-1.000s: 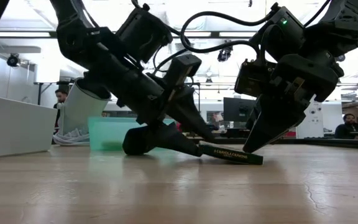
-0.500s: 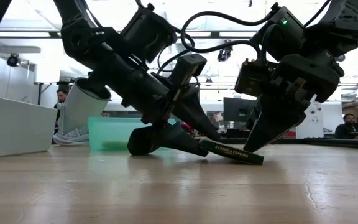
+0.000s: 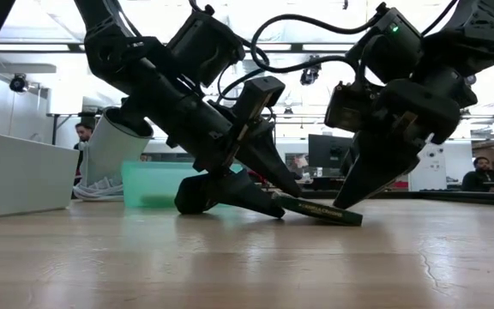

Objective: Pick & Place School Supplies
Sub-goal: Put the yellow crayon box into the gray bin

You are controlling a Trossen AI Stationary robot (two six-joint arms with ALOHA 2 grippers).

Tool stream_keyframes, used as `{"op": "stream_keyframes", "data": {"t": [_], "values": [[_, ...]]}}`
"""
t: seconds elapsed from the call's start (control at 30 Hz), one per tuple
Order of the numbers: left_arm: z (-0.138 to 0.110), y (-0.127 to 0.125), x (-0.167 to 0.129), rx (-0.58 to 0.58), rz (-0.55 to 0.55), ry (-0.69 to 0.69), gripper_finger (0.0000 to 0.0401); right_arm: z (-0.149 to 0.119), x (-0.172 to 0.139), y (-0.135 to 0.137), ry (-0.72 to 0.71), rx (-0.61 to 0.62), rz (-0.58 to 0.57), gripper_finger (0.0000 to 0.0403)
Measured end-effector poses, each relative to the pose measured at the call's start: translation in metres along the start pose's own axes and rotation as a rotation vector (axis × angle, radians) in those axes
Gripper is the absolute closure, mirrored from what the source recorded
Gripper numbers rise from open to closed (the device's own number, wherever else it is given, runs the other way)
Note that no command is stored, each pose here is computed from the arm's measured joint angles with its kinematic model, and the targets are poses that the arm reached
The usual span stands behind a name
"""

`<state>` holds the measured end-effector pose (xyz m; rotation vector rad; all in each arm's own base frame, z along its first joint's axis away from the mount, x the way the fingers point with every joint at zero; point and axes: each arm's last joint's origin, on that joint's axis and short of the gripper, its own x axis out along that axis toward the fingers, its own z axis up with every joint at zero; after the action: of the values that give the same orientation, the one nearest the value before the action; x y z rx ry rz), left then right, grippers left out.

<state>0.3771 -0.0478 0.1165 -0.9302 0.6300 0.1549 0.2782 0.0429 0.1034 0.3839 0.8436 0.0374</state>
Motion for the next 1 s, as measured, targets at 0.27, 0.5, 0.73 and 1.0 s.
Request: {"op": "stream_keyframes", "data": {"t": [0.27,0.5,0.73,1.0], "values": [[0.0002,0.0001,-0.0001,-0.001,0.002,-0.003,0.0247,0.0029,-0.0059,-0.0004,-0.027,-0.022,-0.045,0.0394],[0.0012,0.0004,-0.0002,-0.001,0.003,-0.014,0.0282,0.0031,-0.0059,0.0,-0.027,-0.023,-0.035,0.0394],[0.0014,0.0004,-0.0002,-0.001,0.002,-0.015,0.0301,0.0034,-0.0059,0.0003,-0.029,-0.026,-0.031,0.0394],[0.0016,0.0005,-0.0002,-0.021,0.001,-0.016,0.0303,0.0034,-0.0059,0.0006,-0.029,-0.027,-0.028,0.0394]]}}
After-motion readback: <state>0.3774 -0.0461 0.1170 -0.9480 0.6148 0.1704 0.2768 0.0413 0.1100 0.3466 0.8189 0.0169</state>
